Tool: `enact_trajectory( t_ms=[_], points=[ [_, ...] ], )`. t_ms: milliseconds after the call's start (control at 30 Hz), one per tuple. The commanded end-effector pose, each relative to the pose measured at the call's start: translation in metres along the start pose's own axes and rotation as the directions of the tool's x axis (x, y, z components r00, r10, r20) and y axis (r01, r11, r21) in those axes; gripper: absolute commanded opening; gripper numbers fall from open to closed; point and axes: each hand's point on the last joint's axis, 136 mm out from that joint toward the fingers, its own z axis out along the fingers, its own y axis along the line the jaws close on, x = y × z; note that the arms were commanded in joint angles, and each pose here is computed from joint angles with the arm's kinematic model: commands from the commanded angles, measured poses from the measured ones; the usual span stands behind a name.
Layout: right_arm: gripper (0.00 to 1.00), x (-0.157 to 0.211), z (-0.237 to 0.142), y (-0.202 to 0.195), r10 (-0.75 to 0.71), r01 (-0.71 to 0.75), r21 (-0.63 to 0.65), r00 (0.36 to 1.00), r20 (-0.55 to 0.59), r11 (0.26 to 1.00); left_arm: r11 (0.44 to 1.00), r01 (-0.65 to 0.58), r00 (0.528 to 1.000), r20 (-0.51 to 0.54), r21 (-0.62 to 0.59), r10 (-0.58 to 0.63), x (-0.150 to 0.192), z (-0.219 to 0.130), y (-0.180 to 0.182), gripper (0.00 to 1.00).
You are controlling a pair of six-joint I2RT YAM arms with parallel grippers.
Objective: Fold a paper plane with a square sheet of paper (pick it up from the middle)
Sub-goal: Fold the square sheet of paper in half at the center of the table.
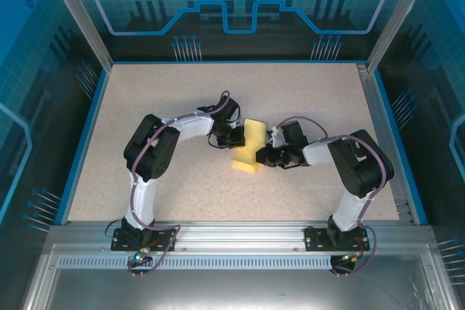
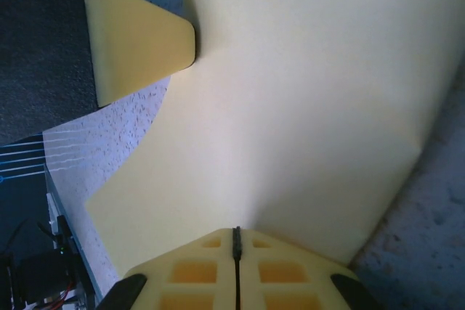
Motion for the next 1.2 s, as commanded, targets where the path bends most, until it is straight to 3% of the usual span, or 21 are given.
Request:
enact_trajectory(
  t_ms=[0,267,800,1167],
  points=[
    [0.07,0.012,0.004,-0.014,0.041,-0.04,0.033,0.999,-0.029,0.999,0.997,0.01,0.996,-0.083,-0.073,-0.016,0.023,0.018,0.022,0.0],
    [0.08,-0.001,-0.013,0.029,-0.029,0.029,-0.043,0.999,0.014,0.999,0.998,0.008,0.996,-0.084,-0.068,-0.014,0.023,0.018,0.02,0.0],
    [0.07,0.036,0.01,-0.018,0.037,-0.033,0.057,0.997,-0.071,0.998,0.998,0.018,0.996,-0.091,-0.063,-0.024,0.025,0.021,0.022,0.0],
    [0.09,0.015,-0.007,0.028,-0.031,0.031,-0.023,0.999,-0.026,0.999,0.997,0.02,0.995,-0.092,-0.069,-0.026,0.027,0.022,0.024,0.0]
  ],
)
